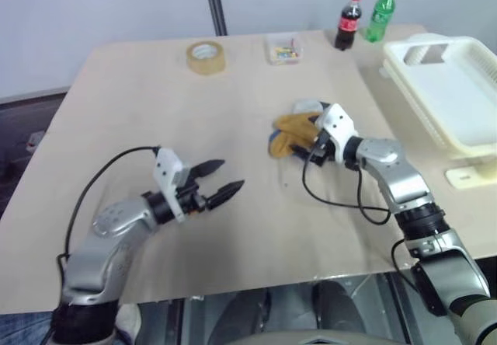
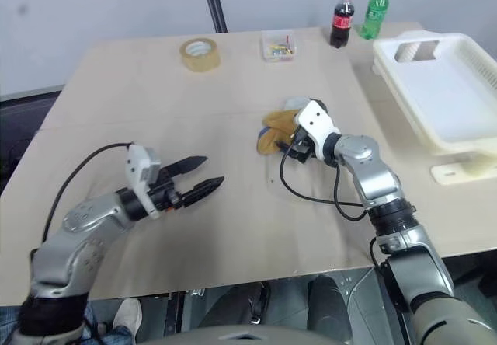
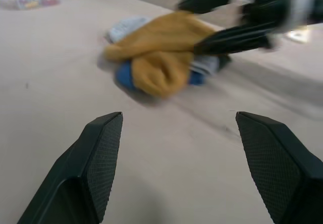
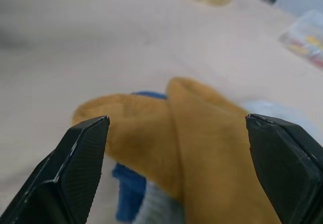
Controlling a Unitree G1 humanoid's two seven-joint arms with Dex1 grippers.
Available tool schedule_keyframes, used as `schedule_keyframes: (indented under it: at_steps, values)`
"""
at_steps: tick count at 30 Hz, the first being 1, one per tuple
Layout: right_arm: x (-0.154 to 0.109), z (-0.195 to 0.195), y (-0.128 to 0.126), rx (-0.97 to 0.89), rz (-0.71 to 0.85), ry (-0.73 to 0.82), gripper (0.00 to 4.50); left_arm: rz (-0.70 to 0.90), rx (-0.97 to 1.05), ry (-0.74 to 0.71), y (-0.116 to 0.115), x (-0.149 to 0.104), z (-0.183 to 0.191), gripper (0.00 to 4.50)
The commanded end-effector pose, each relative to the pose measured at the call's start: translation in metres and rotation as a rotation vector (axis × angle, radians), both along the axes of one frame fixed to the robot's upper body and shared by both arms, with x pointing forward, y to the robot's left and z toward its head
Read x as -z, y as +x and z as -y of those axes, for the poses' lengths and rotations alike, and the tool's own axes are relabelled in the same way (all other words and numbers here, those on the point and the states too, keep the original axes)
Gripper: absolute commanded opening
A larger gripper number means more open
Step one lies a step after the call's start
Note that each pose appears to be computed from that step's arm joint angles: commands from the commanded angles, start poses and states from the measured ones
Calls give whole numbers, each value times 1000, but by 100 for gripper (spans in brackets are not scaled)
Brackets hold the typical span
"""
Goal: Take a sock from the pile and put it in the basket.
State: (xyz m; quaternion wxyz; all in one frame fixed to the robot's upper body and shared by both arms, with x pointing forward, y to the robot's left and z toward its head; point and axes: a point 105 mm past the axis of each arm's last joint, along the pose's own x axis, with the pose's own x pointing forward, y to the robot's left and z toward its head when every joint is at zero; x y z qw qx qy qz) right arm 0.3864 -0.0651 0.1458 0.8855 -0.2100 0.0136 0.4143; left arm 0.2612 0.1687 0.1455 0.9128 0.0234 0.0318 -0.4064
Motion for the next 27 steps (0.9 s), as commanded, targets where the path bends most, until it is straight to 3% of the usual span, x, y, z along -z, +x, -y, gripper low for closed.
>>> schedule_keyframes:
  at_steps: [1,10,13,21,27]
  values:
    - [-12,-21,12,-4,58,-13,449,74,-20,-8,-30,-27,-10,381]
    - [-11,-35,33,31,3,-16,449,78,-122,4,-60,-27,-31,381]
    - [-9,-33,35,46,-33,-12,371,74,-138,10,-62,-24,-33,381]
    - [-5,-29,39,68,-50,-23,5,95,-160,-1,-59,-25,-33,381]
    - [-14,-32,35,45,-23,6,2,97,-160,-2,-57,-26,-30,381]
